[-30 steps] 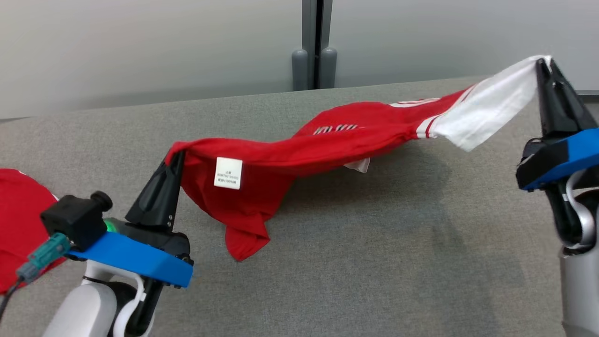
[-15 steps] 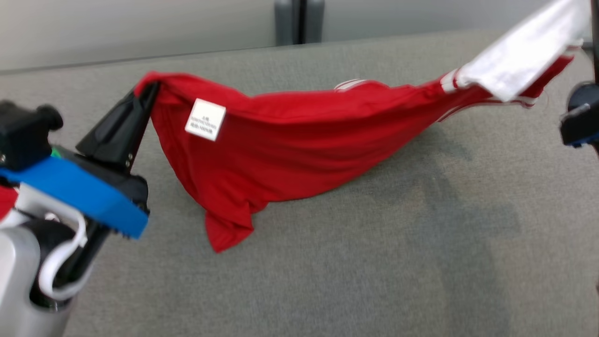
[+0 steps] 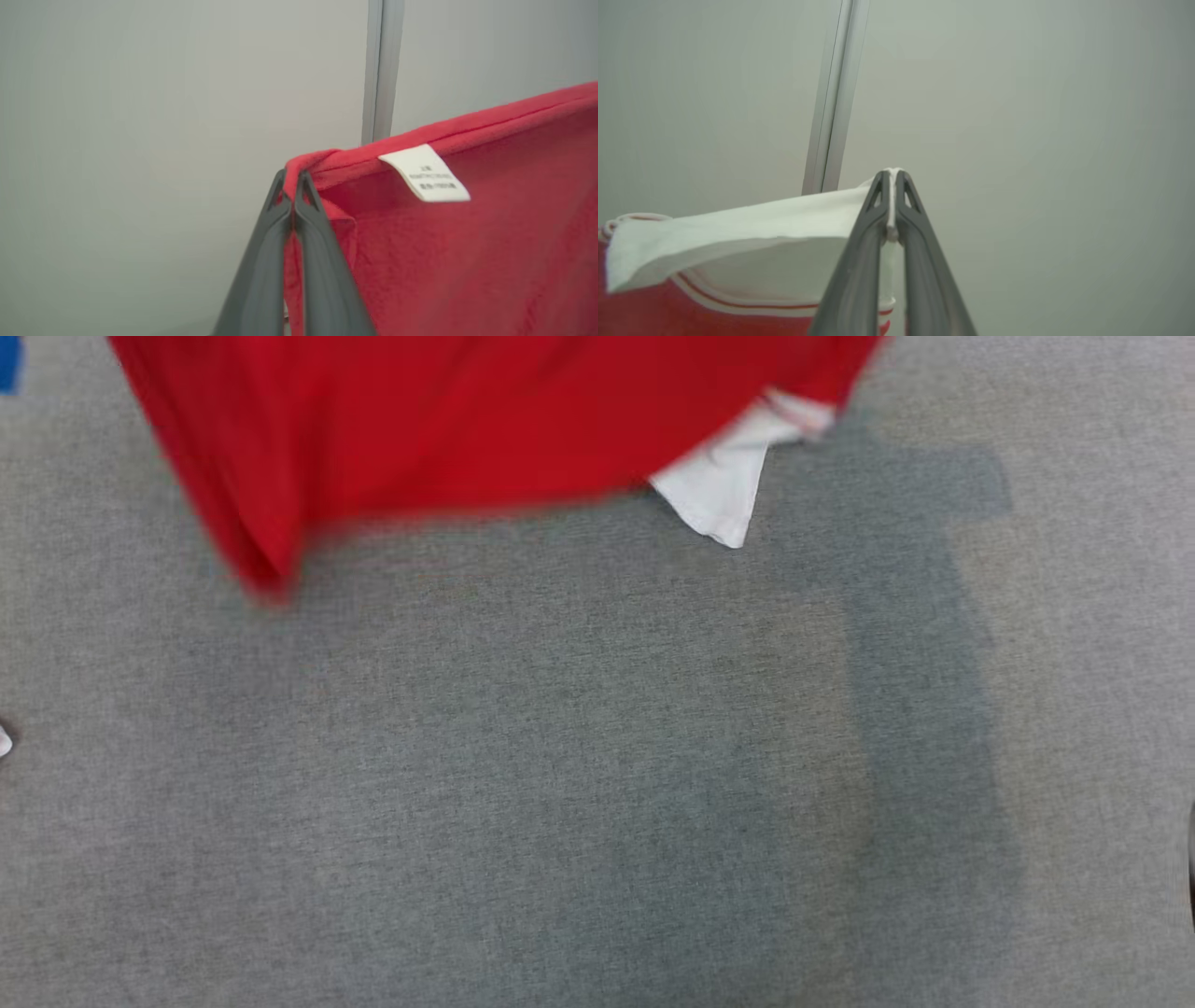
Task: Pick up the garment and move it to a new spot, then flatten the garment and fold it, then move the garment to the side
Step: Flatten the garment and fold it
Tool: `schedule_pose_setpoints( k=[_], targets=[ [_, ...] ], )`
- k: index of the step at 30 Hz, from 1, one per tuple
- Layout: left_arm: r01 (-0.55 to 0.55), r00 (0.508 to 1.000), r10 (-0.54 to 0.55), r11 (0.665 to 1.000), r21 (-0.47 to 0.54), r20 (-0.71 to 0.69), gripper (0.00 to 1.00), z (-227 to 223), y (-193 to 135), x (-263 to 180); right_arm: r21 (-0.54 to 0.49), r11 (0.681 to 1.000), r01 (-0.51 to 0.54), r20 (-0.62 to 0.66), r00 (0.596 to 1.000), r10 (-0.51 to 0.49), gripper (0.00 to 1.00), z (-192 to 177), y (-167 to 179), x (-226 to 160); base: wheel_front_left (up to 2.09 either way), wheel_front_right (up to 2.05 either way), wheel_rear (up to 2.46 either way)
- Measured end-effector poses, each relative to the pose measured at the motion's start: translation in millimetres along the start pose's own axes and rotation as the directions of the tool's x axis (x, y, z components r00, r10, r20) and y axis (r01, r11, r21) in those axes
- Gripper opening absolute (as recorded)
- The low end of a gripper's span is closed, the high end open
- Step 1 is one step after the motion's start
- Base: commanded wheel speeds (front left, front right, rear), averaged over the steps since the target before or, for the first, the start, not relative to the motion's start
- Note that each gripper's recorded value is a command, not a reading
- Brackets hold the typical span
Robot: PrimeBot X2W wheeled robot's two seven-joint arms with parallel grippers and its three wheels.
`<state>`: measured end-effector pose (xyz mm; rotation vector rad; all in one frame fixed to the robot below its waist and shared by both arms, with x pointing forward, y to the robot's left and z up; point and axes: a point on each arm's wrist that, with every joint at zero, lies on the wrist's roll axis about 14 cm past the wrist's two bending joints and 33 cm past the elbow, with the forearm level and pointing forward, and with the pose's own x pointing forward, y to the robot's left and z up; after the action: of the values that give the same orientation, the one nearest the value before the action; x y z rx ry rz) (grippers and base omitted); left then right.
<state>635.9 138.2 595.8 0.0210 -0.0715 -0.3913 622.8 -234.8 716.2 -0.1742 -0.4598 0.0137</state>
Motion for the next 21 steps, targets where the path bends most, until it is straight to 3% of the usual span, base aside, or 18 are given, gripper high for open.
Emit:
schedule_pose_setpoints(
  k=[5,9,12,16,18,21],
  targets=[
    [-0.027,0.981,0.016,0.998,0.053,0.194,0.0,58,5,9,-0.042,0.998,0.052,0.201,0.979,-0.043,0.0,63,-14,20,0.0,0.0,0.0],
    [-0.023,0.978,0.012,0.999,0.049,0.209,0.0,53,2,7,-0.059,0.997,0.047,0.215,0.976,-0.033,0.0,62,-12,19,0.0,0.0,0.0],
    [-0.001,0.989,-0.004,0.999,0.036,0.145,0.0,16,-8,-3,-0.058,0.998,0.022,0.115,0.993,-0.016,0.0,18,-7,0,0.0,0.0,0.0],
    [0.022,1.0,-0.022,1.0,0.008,0.015,0.0,-48,-24,-27,0.002,1.0,-0.016,-0.094,0.995,0.016,0.0,-64,8,-57,0.0,0.0,0.0],
    [0.036,0.997,-0.038,0.999,-0.019,-0.061,0.0,-81,-37,-45,0.046,0.999,0.001,-0.23,0.973,0.01,0.0,-102,9,-96,0.0,0.0,0.0],
    [0.026,0.986,-0.037,0.997,-0.069,-0.16,0.0,-117,-48,-75,0.109,0.991,0.079,-0.457,0.889,-0.02,0.0,-149,4,-164,0.0,0.0,0.0]
  ],
)
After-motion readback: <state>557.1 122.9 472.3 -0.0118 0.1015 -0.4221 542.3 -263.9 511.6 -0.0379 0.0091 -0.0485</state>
